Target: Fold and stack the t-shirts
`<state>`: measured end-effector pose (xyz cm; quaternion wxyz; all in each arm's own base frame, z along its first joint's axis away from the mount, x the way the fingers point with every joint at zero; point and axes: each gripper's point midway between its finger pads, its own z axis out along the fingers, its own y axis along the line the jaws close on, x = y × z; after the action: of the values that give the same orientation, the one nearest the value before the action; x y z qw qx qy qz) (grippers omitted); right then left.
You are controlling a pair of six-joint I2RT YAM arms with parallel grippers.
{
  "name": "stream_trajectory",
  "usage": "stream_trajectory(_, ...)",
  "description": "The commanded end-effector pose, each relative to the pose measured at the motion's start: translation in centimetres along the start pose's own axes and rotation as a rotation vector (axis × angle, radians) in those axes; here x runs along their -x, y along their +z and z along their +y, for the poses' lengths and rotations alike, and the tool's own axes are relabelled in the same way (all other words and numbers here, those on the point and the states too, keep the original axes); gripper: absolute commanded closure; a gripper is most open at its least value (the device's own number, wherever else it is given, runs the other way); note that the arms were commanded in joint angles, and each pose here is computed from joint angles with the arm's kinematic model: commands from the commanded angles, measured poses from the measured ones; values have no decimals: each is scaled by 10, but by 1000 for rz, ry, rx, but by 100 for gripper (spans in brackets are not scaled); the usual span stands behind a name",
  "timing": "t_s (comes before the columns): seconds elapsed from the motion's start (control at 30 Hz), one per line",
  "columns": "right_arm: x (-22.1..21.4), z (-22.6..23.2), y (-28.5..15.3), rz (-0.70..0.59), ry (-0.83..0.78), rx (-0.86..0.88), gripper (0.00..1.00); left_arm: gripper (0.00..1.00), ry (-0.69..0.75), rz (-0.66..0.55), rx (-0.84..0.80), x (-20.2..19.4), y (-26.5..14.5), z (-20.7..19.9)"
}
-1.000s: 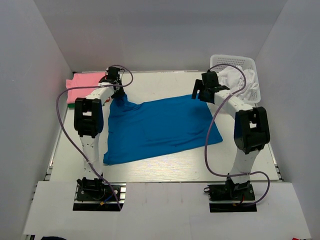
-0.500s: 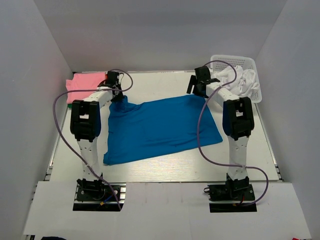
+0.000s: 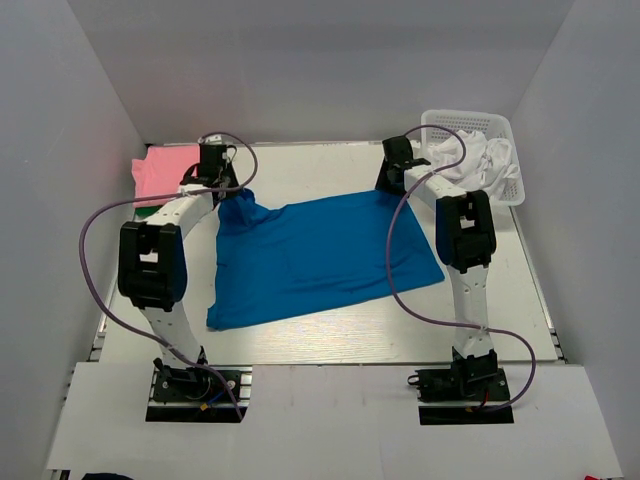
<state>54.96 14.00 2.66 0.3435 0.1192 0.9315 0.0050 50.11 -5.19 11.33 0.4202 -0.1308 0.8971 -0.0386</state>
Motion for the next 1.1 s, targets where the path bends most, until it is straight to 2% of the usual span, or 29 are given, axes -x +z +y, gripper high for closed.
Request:
stream_trajectory(0.0,-10,3,11,20,19,-5,51,100,-38,-35,-28,7,-22,-2)
stream_trajectory(0.03,-10,1,10,16,18,-14,65,100,-39,-36,-29,6,-26,-1)
stream_trajectory(0.13,-11,-2,8,16,19,-24,85,100,-52,-54,-46,6,-41,-1)
stream_trajectory(0.17,-7,-3,5,6,23,-23,90,100,-51,-47,-43,0,-43,1)
stream_trajectory(0.23,-2,1,0,-16,23,-12,96,100,-74,-75,-45,6,-57,2)
stream_trajectory(0.43,24,3,-28,-104,2,21,97,100,-135,-90,-34,-8,-87,12)
stream_trajectory(0.47,15,-1,-25,-100,-6,20,97,100,-138,-115,-45,-3,-99,12)
stream_trajectory(0.53,35,7,-45,-172,-9,69,97,100,-170,-105,-43,-14,-106,16)
stream_trajectory(0.57,15,-1,-41,-139,-25,60,97,100,-179,-103,-28,-18,-111,20)
stream_trajectory(0.63,26,4,-63,-185,-33,110,97,100,-204,-104,-19,-27,-124,26)
stream_trajectory(0.8,19,2,-88,-246,-48,174,97,100,-282,-53,-45,-63,-148,27)
stream_trajectory(0.9,3,-10,-95,-228,-58,164,97,100,-352,-51,-34,-75,-171,34)
stream_trajectory(1.07,-9,-19,-112,-227,-65,175,97,100,-430,14,-6,-120,-196,51)
